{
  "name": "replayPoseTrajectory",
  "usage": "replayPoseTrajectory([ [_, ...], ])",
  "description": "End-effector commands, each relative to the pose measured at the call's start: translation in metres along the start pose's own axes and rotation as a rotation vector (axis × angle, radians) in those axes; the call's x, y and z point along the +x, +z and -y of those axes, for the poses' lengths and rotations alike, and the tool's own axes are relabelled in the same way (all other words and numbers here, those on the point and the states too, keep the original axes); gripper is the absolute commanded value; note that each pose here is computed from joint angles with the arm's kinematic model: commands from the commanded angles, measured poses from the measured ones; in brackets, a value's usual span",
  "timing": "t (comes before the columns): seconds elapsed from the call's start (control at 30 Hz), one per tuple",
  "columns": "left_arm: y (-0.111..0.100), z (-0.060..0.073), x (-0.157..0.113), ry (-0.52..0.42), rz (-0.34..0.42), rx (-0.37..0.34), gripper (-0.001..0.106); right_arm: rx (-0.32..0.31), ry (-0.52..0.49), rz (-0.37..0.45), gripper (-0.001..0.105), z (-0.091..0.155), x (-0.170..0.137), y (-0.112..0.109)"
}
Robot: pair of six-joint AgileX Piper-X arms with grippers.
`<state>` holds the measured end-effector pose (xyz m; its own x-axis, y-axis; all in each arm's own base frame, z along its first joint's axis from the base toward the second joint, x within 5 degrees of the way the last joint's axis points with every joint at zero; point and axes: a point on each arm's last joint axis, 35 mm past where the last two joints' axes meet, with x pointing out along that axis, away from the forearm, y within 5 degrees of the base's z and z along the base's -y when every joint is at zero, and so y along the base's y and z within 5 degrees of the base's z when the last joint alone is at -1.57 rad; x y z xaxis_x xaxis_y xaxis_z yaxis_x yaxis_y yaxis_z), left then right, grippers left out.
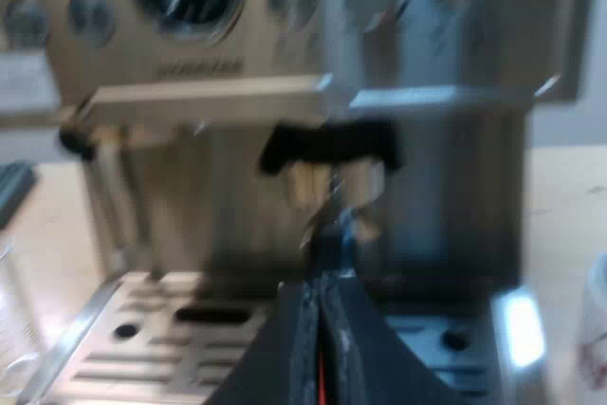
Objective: Grind coffee beans and then tamp
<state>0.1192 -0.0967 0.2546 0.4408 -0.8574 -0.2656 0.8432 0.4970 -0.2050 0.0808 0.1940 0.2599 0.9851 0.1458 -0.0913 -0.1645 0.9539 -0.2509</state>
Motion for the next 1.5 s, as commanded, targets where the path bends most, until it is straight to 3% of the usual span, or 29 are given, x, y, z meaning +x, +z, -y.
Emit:
replayPoseTrajectory([
  [0.03,0.005,0.004,-0.001,-0.076,0.02,0.02,0.08,-0.033,-0.035,-0.005,0.0,0.008,-0.003,0.02],
  [0.1,0.005,0.006,-0.001,-0.123,0.019,0.028,0.08,-0.042,-0.034,-0.008,0.0,0.012,-0.004,0.029],
  [0.23,0.004,0.005,0.001,-0.129,0.012,0.073,0.08,-0.049,-0.039,-0.016,0.0,0.017,-0.005,0.049],
  [0.33,0.002,0.003,0.004,-0.134,-0.009,0.058,0.08,-0.044,-0.036,-0.02,0.0,0.019,-0.006,0.06],
  [0.73,-0.002,0.0,0.01,-0.149,-0.04,0.038,0.08,-0.053,-0.012,-0.07,0.0,0.026,-0.009,0.076],
  [0.83,-0.002,0.0,0.01,-0.147,-0.04,0.038,0.08,-0.068,0.036,-0.101,0.0,0.028,-0.01,0.078],
  [1.0,-0.002,-0.001,0.01,-0.123,-0.04,0.038,0.08,0.013,0.162,-0.226,0.0,0.036,0.001,0.08],
  [1.17,-0.002,-0.001,0.01,-0.116,-0.04,0.038,0.08,-0.06,0.138,-0.317,0.0,0.04,0.012,0.083],
  [1.3,-0.001,-0.001,0.01,-0.116,-0.029,0.045,0.08,-0.082,0.196,-0.394,0.0,0.033,0.023,0.088],
  [1.5,0.001,-0.001,0.01,-0.117,-0.015,0.054,0.08,-0.127,0.205,-0.454,0.0,0.02,0.035,0.087],
])
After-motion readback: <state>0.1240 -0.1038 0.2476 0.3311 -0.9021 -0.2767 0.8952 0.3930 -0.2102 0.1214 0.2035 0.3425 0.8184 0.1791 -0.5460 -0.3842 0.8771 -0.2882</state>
